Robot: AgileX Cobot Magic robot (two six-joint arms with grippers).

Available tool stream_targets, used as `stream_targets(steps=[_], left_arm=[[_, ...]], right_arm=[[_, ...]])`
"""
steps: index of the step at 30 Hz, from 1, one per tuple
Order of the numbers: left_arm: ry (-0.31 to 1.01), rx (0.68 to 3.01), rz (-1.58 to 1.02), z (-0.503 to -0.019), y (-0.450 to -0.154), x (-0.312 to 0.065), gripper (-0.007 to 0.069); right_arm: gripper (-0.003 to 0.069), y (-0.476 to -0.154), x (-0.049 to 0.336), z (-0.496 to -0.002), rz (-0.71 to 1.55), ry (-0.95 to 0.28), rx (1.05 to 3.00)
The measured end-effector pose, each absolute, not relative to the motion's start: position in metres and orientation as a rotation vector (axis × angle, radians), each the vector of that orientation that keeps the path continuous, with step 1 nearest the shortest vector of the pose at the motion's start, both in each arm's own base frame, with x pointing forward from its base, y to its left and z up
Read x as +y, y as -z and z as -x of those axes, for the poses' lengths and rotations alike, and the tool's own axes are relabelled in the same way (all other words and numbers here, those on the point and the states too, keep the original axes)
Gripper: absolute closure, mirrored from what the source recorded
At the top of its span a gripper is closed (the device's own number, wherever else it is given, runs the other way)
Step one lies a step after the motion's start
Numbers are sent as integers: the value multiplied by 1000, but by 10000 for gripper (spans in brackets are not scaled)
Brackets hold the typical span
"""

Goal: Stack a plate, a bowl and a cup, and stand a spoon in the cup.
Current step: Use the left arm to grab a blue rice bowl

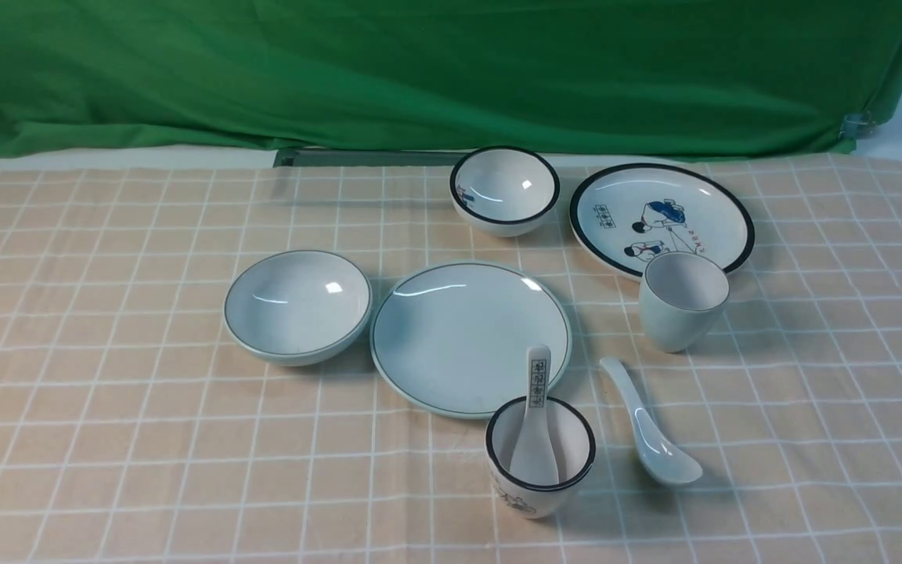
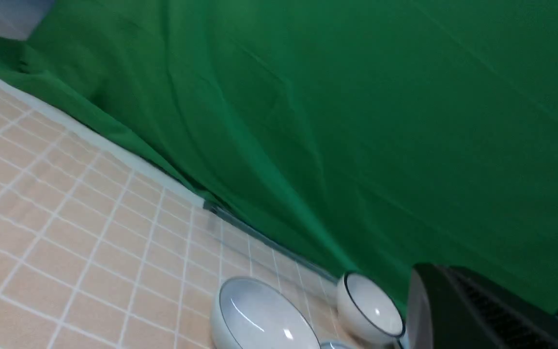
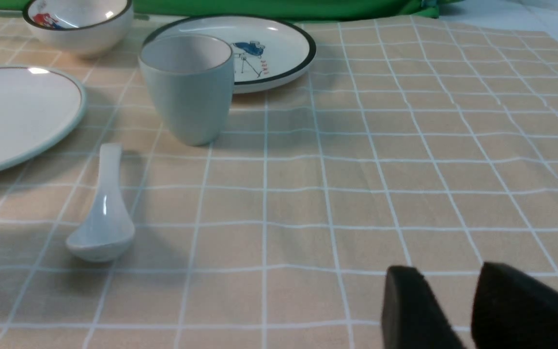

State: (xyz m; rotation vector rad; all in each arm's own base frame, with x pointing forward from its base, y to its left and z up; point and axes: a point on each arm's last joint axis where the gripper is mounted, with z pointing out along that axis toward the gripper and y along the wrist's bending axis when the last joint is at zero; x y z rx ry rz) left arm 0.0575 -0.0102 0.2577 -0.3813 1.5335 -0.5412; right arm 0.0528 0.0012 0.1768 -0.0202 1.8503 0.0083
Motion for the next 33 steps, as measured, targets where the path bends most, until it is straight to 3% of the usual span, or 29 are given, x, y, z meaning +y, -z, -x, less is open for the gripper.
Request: stream_targets(steps=[3, 8, 15, 20, 23, 26, 29, 33], left_arm=[[484, 1756, 193, -76, -283, -20, 622], [498, 2071, -174, -116, -308, -41, 622], [505, 2191, -449, -154, -317, -66, 622], [489, 2215, -507, -164, -313, -70, 622], [481, 2215, -521, -165, -312, -70, 622], [475, 2212, -534, -165, -311, -70, 622], [474, 2213, -543, -165, -311, -70, 622], [478, 2220, -571, -160, -312, -70, 622]], right_arm=[[419, -177, 1, -53, 21, -9, 1850], [419, -178, 1, -53, 10, -20, 1840], [419, -195, 4, -56, -484, -523, 1605], [445, -205, 4, -56, -555, -625, 1540], [483, -225, 10, -55, -448, -598, 1670], [496, -266, 20, -63, -180, -506, 1887], [499, -305, 35, -90, 120, -418, 2134], [499, -324, 53, -140, 372, -317, 2350]])
